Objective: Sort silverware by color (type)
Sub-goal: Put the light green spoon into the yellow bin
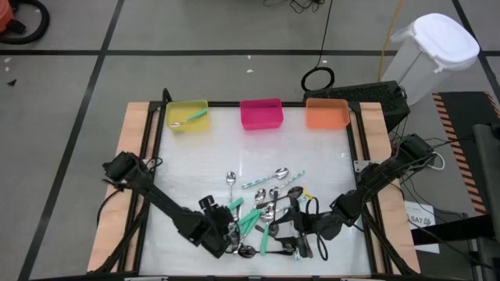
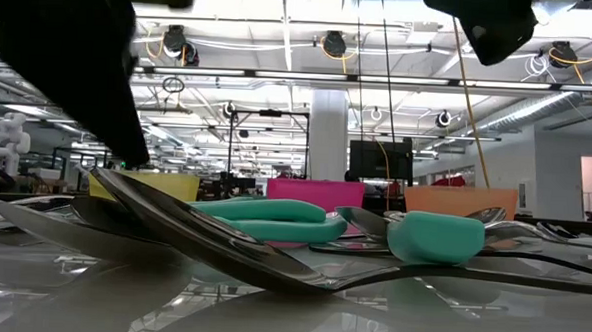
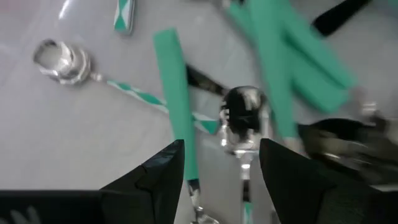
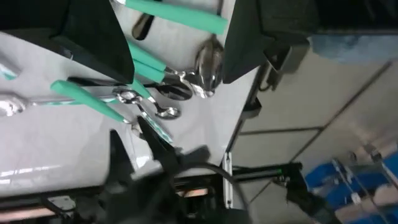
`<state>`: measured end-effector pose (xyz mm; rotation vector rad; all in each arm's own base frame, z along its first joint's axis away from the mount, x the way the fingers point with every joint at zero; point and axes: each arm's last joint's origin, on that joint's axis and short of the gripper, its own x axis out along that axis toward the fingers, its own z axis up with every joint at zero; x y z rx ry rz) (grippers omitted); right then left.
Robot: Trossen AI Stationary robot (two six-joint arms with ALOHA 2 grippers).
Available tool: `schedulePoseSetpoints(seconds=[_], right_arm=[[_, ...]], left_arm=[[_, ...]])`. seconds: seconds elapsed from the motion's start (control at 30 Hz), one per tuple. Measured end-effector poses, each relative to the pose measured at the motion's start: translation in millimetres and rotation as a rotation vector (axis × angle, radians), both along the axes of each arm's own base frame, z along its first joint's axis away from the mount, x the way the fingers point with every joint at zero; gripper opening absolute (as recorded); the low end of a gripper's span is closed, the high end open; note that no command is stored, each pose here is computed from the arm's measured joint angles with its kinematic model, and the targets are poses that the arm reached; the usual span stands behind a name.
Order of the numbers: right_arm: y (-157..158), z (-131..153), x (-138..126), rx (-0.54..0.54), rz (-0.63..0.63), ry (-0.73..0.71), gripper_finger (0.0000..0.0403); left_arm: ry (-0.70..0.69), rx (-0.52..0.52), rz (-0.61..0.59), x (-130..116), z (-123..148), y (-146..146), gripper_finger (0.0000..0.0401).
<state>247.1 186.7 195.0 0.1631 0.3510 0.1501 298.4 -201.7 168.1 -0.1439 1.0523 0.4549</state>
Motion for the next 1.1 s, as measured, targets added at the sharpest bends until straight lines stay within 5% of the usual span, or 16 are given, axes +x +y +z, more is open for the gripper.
schedulePoseSetpoints(seconds=[0.3,0.53,0.7,0.87,1.1], right_arm=[[-5.9,-11.1,-4.5,-0.335,0.101,0.076,0.0242],[-16.0,-16.8,-1.5,-0.464,0.120,0.123,0.0242],[-25.4,-16.7,4.8,-0.307,0.008,0.152,0.0242],[-25.2,-9.1,6.4,-0.093,-0.071,0.127,0.0242],[-26.3,45.5,2.9,0.157,-0.088,-0.001,0.0242]], left_arm=[[0.109,-0.008,0.017,0.5,10.1,23.4,0.0209],[0.237,-0.177,-0.027,9.1,11.5,40.8,0.0209],[0.294,-0.318,0.009,13.5,10.9,48.6,0.0209],[0.299,-0.352,-0.016,11.4,15.7,38.2,0.0209],[0.254,-0.363,-0.049,23.5,52.0,33.0,0.0209]])
